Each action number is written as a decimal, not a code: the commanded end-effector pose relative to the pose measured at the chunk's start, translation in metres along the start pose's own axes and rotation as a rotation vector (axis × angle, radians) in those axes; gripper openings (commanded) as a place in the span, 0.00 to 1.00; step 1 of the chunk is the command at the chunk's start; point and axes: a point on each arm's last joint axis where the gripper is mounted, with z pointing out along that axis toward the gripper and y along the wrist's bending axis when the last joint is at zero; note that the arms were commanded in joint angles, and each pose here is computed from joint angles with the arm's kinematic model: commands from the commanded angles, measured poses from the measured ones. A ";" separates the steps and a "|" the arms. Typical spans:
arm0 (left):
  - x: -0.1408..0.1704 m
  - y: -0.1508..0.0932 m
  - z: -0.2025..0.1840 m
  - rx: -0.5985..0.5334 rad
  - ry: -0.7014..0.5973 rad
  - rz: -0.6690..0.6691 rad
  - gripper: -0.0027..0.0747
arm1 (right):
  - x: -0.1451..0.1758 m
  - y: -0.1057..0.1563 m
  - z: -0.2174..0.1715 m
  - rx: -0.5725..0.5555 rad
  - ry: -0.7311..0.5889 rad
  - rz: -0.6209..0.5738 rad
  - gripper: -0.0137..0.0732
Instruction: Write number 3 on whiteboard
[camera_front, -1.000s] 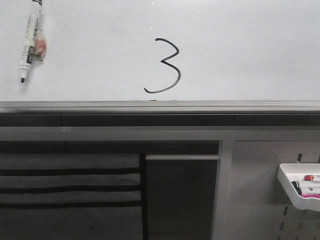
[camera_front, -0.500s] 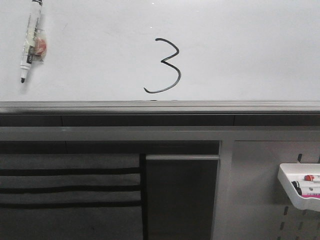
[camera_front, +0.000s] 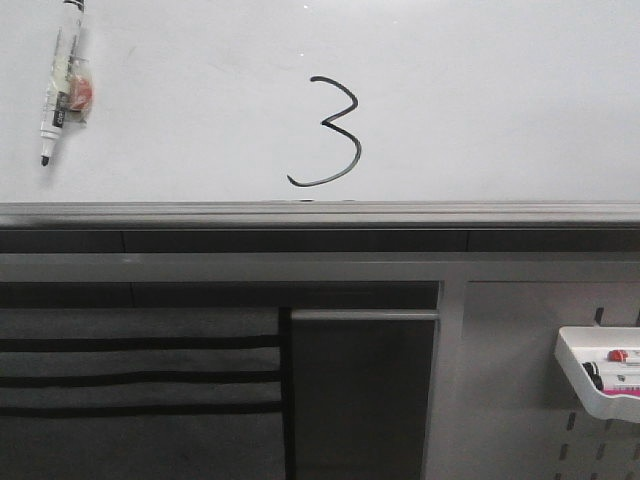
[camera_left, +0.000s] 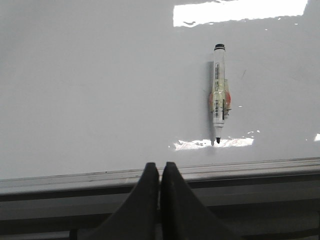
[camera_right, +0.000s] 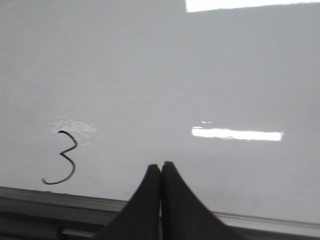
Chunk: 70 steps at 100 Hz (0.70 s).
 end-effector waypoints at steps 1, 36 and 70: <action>-0.008 0.001 -0.003 -0.009 -0.102 -0.011 0.01 | 0.017 -0.004 -0.004 0.063 -0.143 0.024 0.07; -0.008 0.001 -0.003 -0.009 -0.102 -0.011 0.01 | 0.097 -0.009 -0.003 0.115 -0.091 0.042 0.07; -0.008 0.001 -0.003 -0.009 -0.102 -0.011 0.01 | 0.100 -0.009 -0.003 0.114 -0.075 0.043 0.07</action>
